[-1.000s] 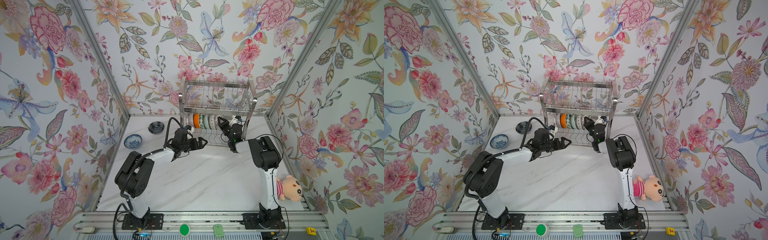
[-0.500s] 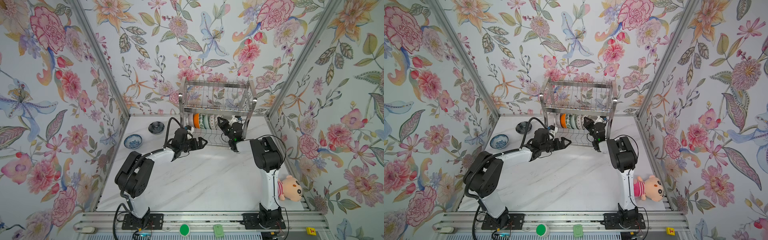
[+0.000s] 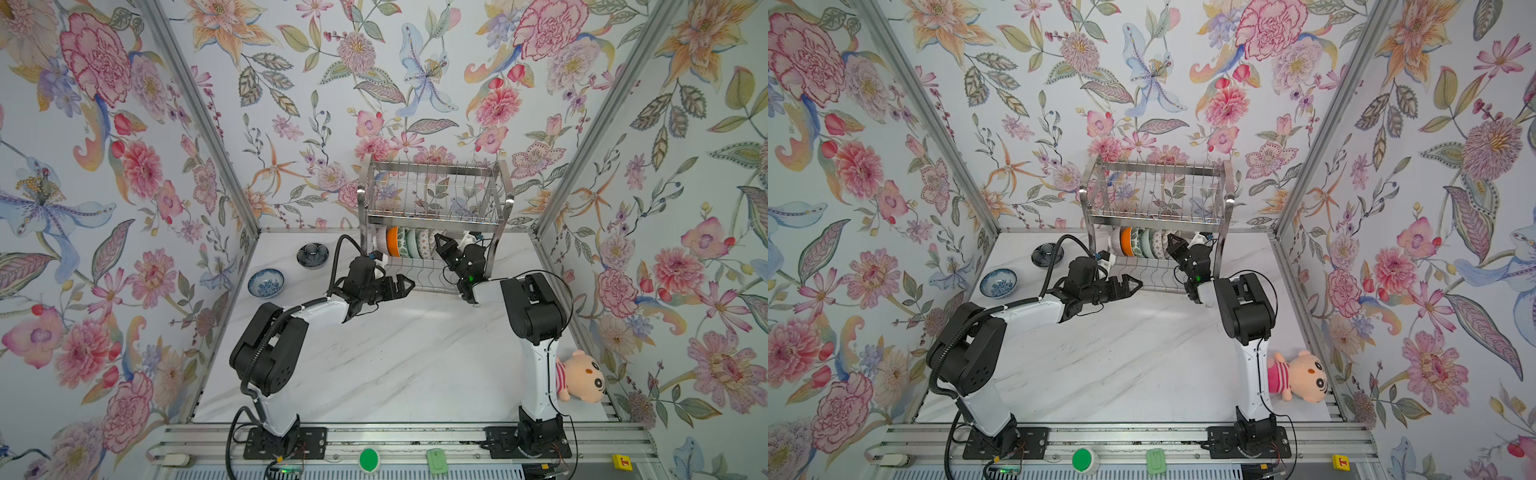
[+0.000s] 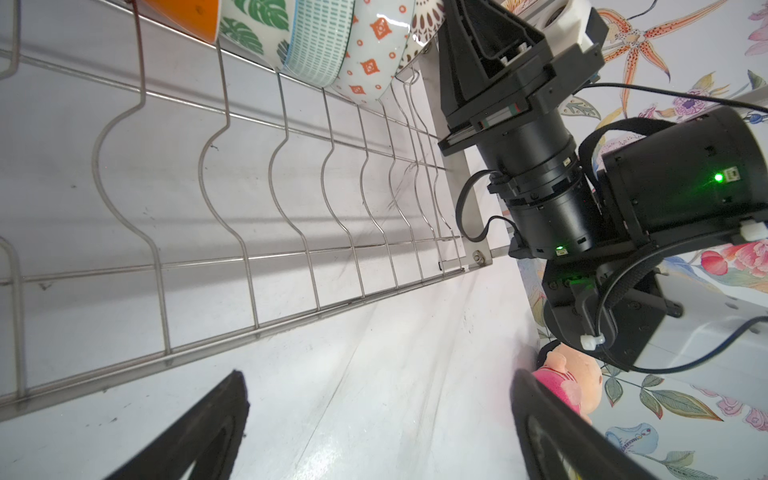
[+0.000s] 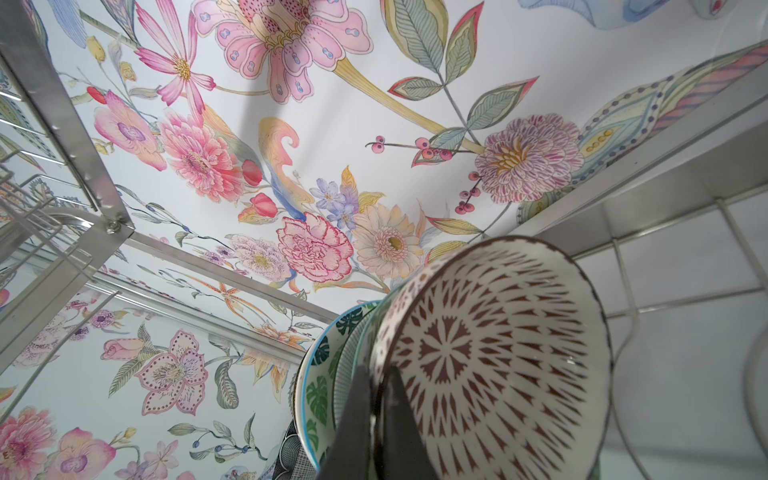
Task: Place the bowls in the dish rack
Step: 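Hold the starburst bowl in the rack with the right gripper while the left gripper waits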
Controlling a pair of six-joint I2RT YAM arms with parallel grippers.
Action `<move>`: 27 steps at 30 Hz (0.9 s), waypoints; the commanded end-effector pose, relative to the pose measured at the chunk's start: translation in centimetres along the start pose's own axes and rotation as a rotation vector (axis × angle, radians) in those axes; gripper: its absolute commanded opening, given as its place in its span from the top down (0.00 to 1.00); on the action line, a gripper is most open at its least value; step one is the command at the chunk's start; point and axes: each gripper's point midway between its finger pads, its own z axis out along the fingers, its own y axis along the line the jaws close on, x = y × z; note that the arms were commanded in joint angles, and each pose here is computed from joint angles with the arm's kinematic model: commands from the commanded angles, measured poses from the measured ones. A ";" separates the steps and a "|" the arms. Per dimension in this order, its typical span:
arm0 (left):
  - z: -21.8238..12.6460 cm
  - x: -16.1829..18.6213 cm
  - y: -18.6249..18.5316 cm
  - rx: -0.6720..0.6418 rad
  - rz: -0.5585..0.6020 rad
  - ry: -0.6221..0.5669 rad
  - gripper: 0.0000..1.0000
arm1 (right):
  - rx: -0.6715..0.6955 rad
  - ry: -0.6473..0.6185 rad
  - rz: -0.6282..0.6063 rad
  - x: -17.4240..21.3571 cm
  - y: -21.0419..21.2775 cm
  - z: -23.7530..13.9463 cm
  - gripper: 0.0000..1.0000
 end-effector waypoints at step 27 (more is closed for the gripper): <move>0.8 0.1 -0.2 -0.007 0.008 0.018 0.01 | 0.041 -0.045 -0.031 -2.3 -0.5 -0.2 0.86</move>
